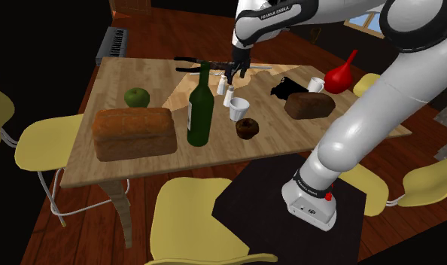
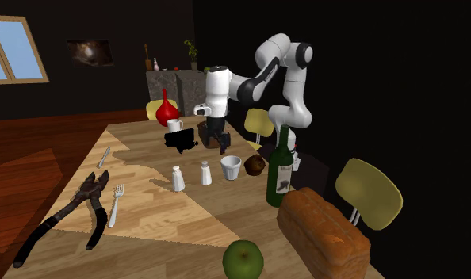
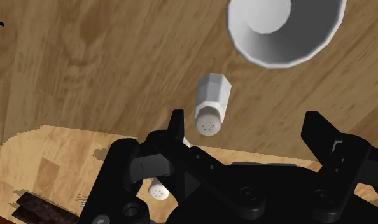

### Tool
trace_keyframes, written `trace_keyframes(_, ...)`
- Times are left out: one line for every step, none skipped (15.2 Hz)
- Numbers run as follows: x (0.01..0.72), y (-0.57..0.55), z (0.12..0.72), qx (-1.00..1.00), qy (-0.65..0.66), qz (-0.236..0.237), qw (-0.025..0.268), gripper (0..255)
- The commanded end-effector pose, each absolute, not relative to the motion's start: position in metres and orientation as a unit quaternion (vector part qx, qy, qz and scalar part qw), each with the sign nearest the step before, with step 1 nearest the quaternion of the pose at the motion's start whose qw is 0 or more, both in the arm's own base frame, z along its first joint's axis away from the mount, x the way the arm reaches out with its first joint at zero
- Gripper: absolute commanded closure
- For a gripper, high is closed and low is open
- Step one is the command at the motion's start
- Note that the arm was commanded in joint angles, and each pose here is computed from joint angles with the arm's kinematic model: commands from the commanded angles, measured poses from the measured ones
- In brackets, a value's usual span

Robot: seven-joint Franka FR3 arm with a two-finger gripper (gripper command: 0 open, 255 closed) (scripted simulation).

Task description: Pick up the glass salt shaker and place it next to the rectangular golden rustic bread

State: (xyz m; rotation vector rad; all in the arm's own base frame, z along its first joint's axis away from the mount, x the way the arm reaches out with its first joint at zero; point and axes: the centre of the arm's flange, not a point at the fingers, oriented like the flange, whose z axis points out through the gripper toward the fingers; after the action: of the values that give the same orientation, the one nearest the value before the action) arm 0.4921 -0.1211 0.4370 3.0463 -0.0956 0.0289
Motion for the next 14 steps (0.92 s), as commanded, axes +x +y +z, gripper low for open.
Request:
trace_keyframes(0.511,-0.133,0.421,0.998,-0.035,0.01,0.048,0)
trace_keyframes(0.519,-0.139,0.414,0.998,-0.036,0.011,0.048,0)
trace_keyframes(0.528,-0.145,0.406,0.998,-0.038,0.011,0.049,0)
trace_keyframes(0.531,-0.147,0.404,0.998,-0.038,0.011,0.049,0)
trace_keyframes(0.531,-0.148,0.398,0.998,-0.038,0.011,0.049,0)
trace_keyframes(0.531,-0.148,0.393,0.998,-0.038,0.011,0.049,0)
trace_keyframes(0.531,-0.149,0.388,0.998,-0.038,0.011,0.049,0)
trace_keyframes(0.531,-0.149,0.383,0.998,-0.038,0.011,0.049,0)
trace_keyframes(0.531,-0.15,0.377,0.998,-0.038,0.011,0.049,0)
trace_keyframes(0.531,-0.15,0.372,0.998,-0.038,0.011,0.049,0)
trace_keyframes(0.531,-0.151,0.364,0.998,-0.038,0.011,0.049,0)
trace_keyframes(0.531,-0.151,0.364,0.998,-0.038,0.011,0.049,0)
trace_keyframes(0.531,-0.151,0.364,0.998,-0.038,0.011,0.049,0)
trace_keyframes(0.531,-0.151,0.364,0.998,-0.038,0.011,0.049,0)
